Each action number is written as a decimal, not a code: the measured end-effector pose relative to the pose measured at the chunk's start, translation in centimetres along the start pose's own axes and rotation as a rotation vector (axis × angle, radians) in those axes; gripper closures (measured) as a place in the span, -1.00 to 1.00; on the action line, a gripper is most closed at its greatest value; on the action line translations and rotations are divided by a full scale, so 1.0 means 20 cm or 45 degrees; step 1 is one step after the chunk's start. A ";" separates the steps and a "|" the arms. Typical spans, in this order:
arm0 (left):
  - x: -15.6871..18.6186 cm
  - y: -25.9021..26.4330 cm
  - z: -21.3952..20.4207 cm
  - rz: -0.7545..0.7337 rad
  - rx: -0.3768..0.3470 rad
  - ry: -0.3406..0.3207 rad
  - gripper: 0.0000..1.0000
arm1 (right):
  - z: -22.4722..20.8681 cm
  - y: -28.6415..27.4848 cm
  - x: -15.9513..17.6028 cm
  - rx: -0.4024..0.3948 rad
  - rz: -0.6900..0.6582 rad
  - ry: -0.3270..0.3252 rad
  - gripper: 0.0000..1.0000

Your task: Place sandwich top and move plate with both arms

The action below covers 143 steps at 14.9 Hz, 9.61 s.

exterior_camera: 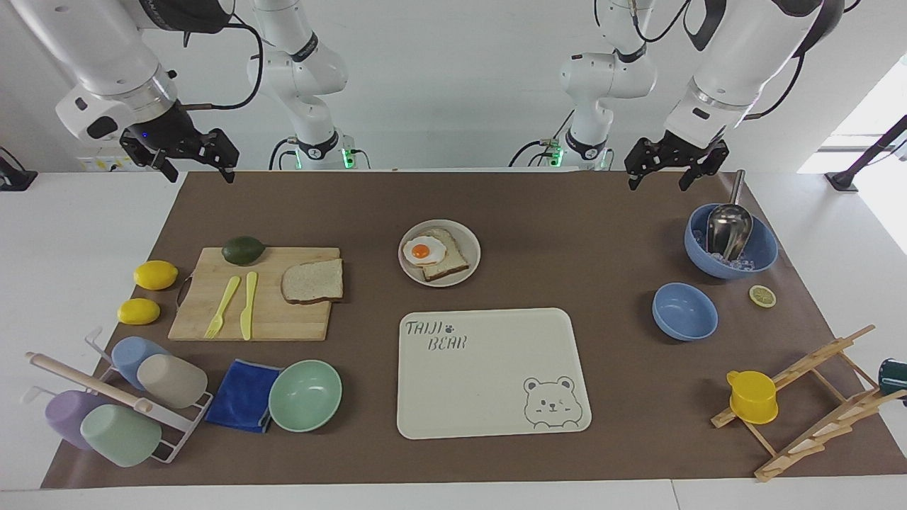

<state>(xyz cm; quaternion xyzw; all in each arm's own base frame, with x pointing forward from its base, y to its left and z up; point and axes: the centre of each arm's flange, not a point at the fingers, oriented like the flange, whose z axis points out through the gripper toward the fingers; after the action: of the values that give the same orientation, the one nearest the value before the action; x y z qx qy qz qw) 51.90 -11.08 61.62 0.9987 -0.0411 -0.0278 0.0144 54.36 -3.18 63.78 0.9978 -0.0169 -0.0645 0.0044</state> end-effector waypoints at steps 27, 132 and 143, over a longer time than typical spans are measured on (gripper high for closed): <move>0.00 -0.03 0.00 -0.012 -0.001 0.000 -1.00 | 1.29 -1.06 0.18 -0.593 -0.085 -0.005 -1.00; -0.48 1.26 1.63 -0.081 -0.163 0.121 -0.48 | 0.01 -0.17 0.00 0.015 0.015 -0.050 -1.00; -0.44 1.30 1.60 -0.081 -0.198 0.164 0.87 | 0.11 -0.11 -0.01 0.010 0.047 -0.087 -1.00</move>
<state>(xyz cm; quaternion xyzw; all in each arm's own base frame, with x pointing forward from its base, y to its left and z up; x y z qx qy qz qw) 39.15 -37.10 30.89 0.9951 -0.0062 0.0330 0.0935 54.01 -1.03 61.68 0.9945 -0.0355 -0.0983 0.0009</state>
